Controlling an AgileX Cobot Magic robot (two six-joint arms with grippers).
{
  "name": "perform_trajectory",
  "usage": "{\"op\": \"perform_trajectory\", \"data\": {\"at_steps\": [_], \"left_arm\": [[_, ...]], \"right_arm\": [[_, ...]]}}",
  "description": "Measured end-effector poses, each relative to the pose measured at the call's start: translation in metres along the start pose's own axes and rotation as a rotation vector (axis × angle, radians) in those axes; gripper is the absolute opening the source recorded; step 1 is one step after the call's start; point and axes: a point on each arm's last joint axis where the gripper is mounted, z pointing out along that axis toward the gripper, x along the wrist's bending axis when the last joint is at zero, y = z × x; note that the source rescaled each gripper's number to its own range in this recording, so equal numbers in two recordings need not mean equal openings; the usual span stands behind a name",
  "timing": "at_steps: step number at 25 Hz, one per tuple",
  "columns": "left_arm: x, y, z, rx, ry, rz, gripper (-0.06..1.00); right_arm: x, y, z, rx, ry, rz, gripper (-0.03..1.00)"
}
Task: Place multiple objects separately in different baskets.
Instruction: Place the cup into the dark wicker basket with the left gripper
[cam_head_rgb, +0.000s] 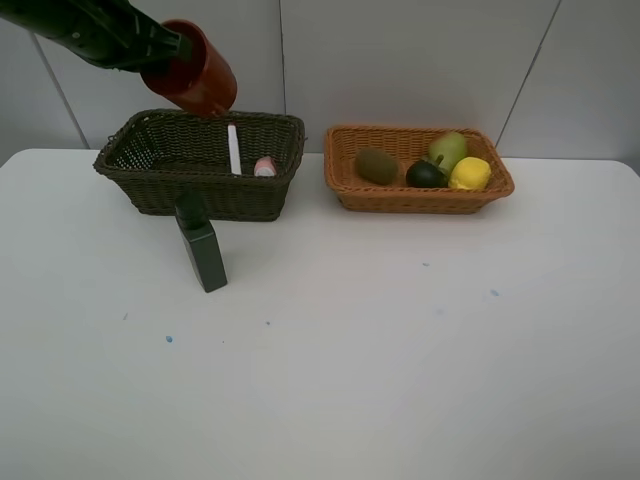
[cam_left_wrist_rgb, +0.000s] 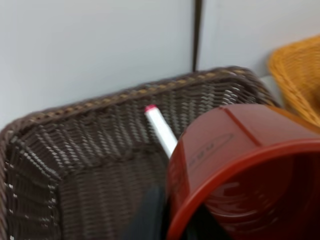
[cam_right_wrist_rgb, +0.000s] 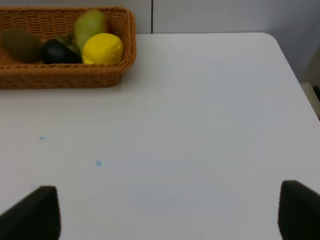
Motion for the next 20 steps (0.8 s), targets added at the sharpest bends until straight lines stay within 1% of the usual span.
{"op": "perform_trajectory", "data": {"at_steps": [4,8,11,13,16,20], "left_arm": [[0.015,-0.001,0.022,0.028,0.033,-0.019,0.0],[0.036,-0.012,0.039,0.078,0.078,-0.03,0.0],[0.054,-0.022,0.048,0.113,0.117,-0.055,0.0],[0.066,-0.029,0.053,0.131,0.143,-0.088,0.0],[0.081,-0.04,0.063,0.165,0.168,-0.118,0.0],[0.092,-0.055,0.078,0.207,0.183,-0.133,0.0]], "right_arm": [[0.0,0.0,0.0,0.0,0.0,0.0,0.94],[0.0,0.0,0.0,0.0,0.0,0.0,0.94],[0.0,0.0,0.0,0.0,0.0,0.0,0.94],[0.0,0.0,0.0,0.0,0.0,0.0,0.94],[0.0,0.0,0.0,0.0,0.0,0.0,0.94],[0.0,0.0,0.0,0.0,0.0,0.0,0.94]]}}
